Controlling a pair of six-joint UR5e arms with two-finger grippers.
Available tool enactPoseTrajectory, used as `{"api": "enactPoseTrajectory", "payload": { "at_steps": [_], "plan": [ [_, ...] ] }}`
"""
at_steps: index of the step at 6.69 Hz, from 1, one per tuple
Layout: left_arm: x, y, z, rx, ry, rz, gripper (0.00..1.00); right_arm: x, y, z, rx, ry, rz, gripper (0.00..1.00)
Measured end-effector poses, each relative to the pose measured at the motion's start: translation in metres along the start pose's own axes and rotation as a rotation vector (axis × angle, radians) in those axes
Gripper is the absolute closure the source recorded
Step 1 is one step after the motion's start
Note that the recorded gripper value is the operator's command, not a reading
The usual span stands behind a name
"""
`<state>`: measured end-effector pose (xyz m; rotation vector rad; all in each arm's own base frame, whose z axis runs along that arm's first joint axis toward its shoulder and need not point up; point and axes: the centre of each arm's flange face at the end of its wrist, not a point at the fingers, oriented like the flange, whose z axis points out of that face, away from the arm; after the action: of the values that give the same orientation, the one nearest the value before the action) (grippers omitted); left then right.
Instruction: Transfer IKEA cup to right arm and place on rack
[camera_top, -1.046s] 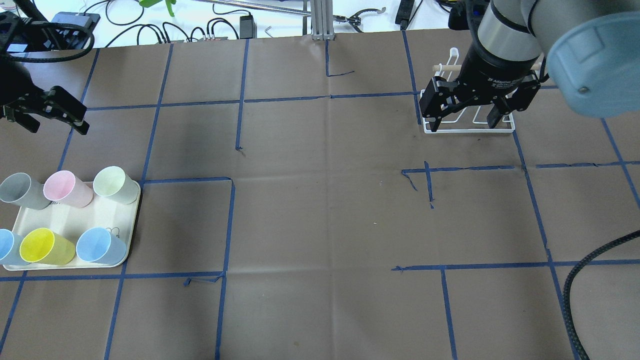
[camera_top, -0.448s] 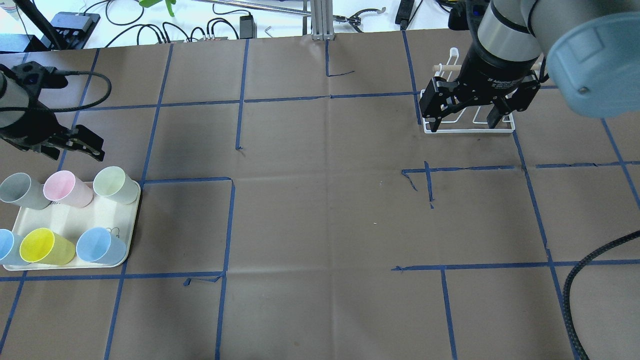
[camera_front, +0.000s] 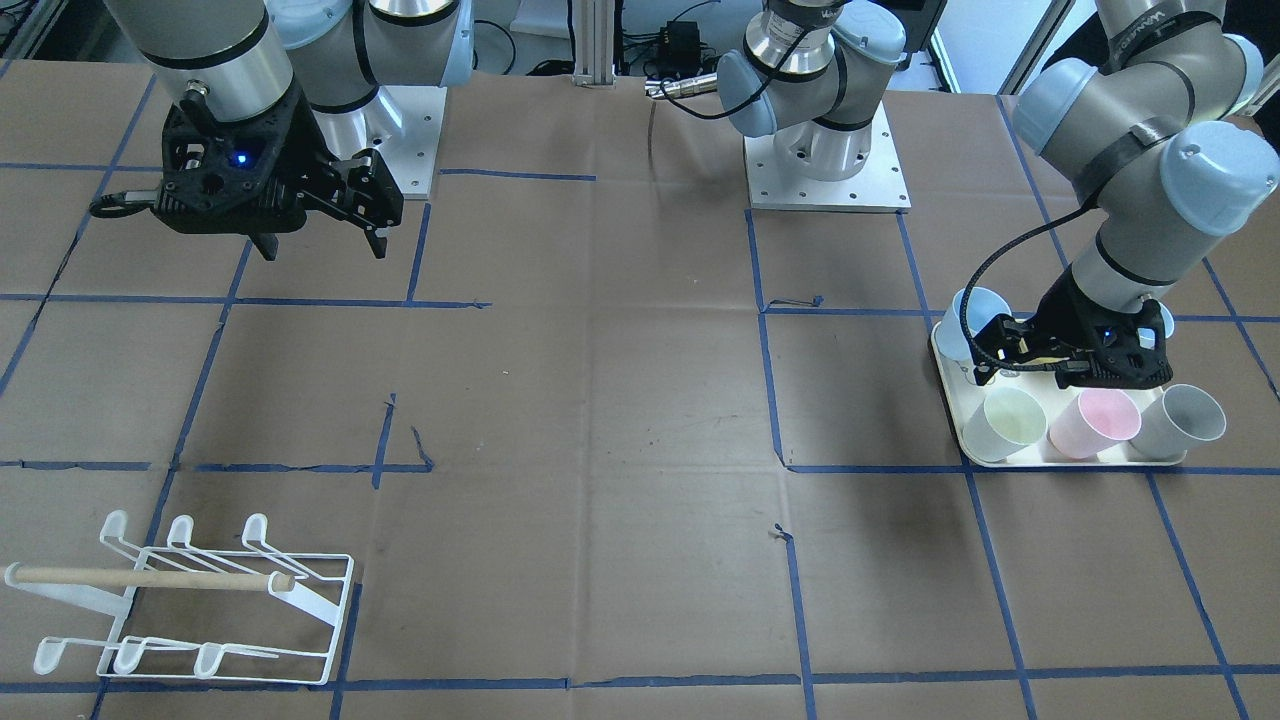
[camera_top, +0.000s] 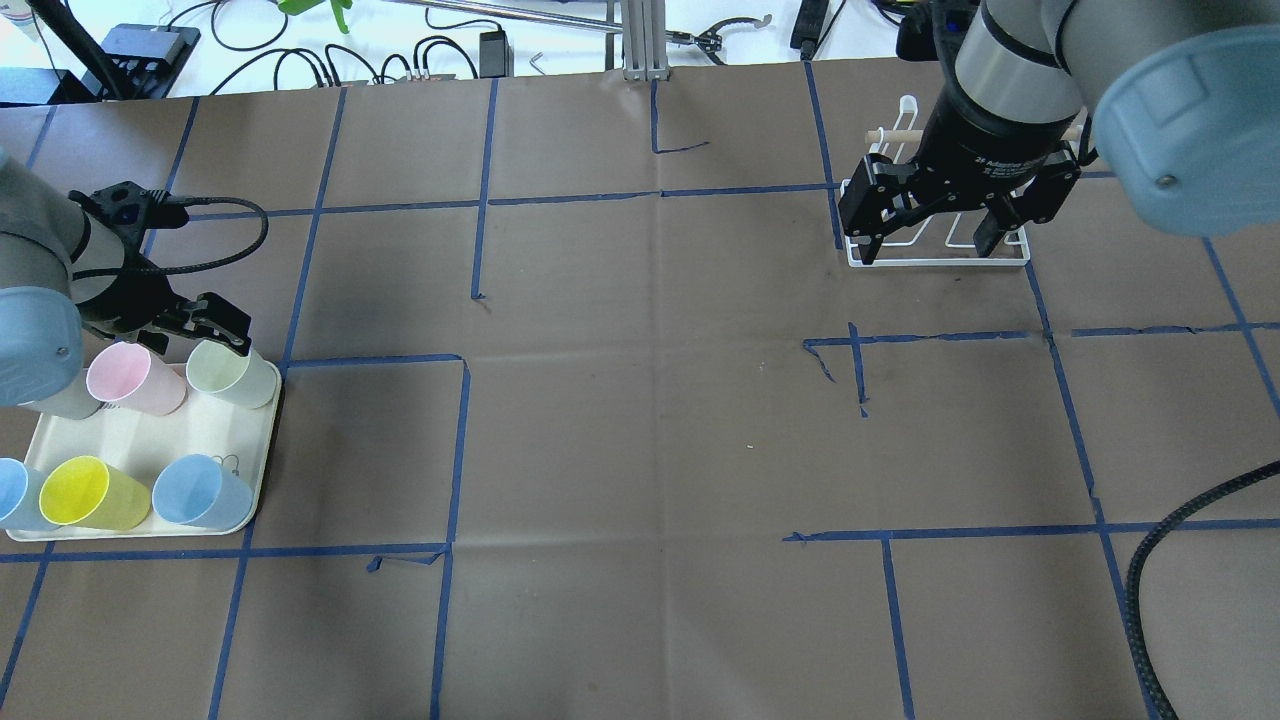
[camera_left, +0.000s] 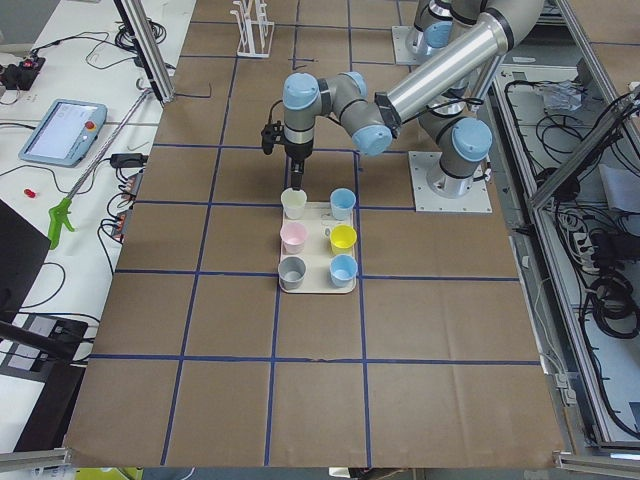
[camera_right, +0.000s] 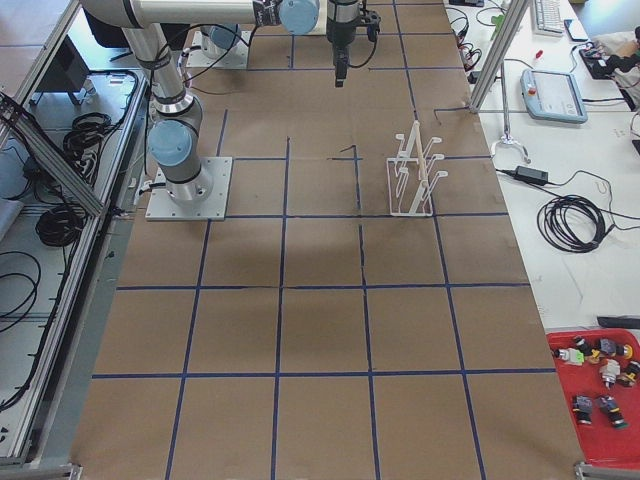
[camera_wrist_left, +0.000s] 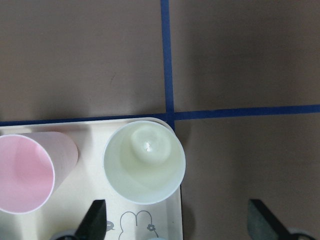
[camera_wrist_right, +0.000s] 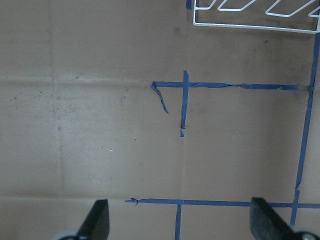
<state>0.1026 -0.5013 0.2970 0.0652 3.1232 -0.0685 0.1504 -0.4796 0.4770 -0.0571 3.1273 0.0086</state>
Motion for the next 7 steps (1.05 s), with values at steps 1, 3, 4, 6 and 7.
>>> {"api": "enactPoseTrajectory", "payload": {
  "at_steps": [1, 3, 4, 6, 7],
  "plan": [
    [-0.001, -0.004, 0.014, -0.011, 0.012, -0.011, 0.01, 0.000, 0.000, -0.001, 0.002, -0.001, 0.000, 0.00],
    [-0.002, -0.008, 0.039, -0.043, 0.032, -0.034, 0.01, -0.001, -0.002, -0.003, 0.026, -0.007, -0.001, 0.00],
    [-0.003, -0.010, 0.051, -0.057, 0.038, -0.039, 0.01, -0.003, -0.005, -0.005, 0.060, -0.025, -0.002, 0.00],
    [-0.005, -0.010, 0.062, -0.076, 0.040, -0.046, 0.30, -0.010, -0.016, -0.012, 0.163, -0.095, 0.002, 0.00],
    [-0.005, -0.010, 0.063, -0.080, 0.038, -0.048, 0.64, -0.014, -0.021, -0.011, 0.232, -0.142, 0.020, 0.00]
  ]
}}
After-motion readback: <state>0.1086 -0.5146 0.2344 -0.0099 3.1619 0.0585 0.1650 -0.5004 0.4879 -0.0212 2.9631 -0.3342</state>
